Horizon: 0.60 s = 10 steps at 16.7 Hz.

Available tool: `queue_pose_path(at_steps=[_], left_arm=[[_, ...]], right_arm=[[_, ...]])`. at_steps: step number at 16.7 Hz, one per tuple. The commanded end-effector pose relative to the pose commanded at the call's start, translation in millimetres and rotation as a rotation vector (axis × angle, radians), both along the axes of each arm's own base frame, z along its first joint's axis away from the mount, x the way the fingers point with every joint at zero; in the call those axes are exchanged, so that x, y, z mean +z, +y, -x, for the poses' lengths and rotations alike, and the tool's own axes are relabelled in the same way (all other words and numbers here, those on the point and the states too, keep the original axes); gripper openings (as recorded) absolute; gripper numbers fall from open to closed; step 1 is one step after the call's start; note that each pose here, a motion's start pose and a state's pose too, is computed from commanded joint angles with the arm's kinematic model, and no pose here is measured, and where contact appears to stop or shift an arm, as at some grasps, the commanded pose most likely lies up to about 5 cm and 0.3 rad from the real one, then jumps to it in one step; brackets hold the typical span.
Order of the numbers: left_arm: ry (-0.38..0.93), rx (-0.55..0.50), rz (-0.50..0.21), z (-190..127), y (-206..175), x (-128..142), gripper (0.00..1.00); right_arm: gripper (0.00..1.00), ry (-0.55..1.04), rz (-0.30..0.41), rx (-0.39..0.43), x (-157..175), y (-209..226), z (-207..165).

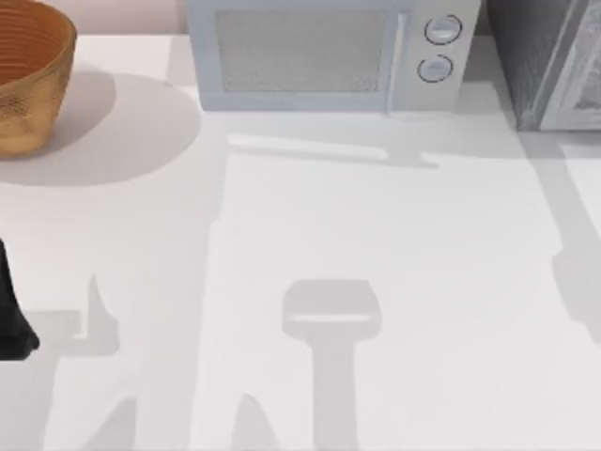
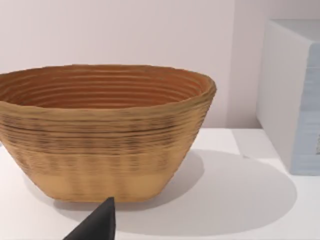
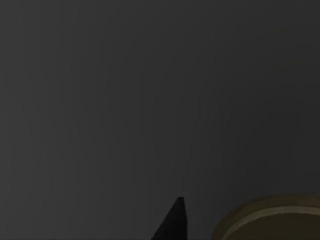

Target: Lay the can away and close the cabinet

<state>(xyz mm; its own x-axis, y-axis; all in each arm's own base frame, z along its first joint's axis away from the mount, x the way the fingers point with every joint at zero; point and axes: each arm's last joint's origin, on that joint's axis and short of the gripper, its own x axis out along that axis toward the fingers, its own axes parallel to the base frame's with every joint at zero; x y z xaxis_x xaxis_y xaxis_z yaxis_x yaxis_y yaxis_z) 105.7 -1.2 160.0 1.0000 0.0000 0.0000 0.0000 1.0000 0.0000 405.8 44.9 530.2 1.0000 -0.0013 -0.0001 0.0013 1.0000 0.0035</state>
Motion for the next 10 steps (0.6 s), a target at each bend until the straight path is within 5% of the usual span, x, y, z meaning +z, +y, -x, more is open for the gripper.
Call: queue_pose_path(at_steps=[3, 10], left_arm=[[0.0, 0.0, 0.0, 0.0, 0.0, 0.0, 1.0], [0.0, 0.0, 0.0, 0.0, 0.0, 0.0, 1.0]], right_arm=[[0.98, 0.0, 0.0, 0.0, 0.0, 0.0, 0.0], [1.0, 0.0, 0.0, 0.0, 0.0, 0.0, 0.0]])
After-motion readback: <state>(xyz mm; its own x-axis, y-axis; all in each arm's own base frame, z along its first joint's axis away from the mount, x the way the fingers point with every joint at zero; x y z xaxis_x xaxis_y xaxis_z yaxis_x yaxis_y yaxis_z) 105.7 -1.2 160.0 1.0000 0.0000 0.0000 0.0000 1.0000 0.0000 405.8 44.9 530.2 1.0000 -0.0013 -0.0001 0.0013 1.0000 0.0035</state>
